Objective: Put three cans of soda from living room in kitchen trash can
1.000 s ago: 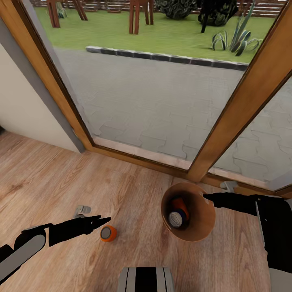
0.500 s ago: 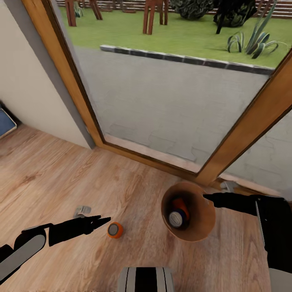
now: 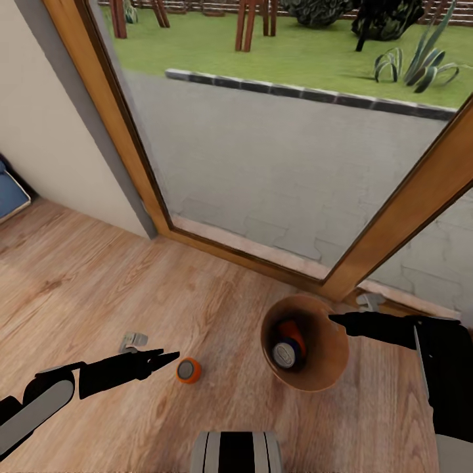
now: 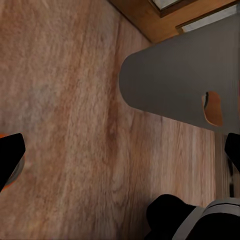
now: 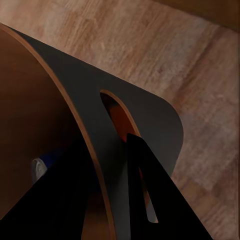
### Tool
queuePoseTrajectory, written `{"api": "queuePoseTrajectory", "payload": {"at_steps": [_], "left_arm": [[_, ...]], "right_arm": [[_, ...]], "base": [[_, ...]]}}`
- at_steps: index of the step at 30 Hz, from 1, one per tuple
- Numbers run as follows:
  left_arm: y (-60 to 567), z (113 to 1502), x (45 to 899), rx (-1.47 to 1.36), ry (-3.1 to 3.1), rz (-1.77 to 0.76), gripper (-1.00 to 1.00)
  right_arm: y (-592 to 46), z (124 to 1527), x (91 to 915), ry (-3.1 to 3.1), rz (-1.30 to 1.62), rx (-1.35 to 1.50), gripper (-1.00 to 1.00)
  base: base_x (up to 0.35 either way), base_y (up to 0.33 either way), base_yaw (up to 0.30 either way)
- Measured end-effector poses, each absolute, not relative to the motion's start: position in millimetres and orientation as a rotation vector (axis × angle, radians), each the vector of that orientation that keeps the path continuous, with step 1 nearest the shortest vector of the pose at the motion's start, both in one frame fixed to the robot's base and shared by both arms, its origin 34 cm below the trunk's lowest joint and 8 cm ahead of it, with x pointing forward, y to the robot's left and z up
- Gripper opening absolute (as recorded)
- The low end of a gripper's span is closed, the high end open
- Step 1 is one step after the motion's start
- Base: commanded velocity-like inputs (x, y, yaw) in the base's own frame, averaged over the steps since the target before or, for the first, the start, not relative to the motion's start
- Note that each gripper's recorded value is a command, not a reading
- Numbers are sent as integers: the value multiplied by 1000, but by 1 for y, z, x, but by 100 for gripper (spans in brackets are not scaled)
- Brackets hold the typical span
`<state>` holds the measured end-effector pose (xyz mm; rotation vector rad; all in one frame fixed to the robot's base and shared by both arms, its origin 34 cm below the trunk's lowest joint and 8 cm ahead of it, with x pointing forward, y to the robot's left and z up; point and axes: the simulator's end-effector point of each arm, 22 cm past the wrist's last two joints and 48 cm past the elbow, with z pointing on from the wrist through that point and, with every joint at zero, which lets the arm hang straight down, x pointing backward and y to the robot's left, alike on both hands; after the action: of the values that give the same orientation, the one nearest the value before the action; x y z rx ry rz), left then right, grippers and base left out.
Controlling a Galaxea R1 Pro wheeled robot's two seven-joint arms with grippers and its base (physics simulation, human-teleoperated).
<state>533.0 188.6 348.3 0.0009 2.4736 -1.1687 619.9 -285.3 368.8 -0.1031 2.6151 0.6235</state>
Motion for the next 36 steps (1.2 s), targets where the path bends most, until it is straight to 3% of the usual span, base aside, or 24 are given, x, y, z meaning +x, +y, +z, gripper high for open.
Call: {"api": "queuePoseTrajectory", "payload": {"at_steps": [36], "left_arm": [[183,334,527,-25,2496,-1192,100]], "right_arm": [[-286,351,615,2648,630,-92,-100]], "base": [[0,0,0]]}}
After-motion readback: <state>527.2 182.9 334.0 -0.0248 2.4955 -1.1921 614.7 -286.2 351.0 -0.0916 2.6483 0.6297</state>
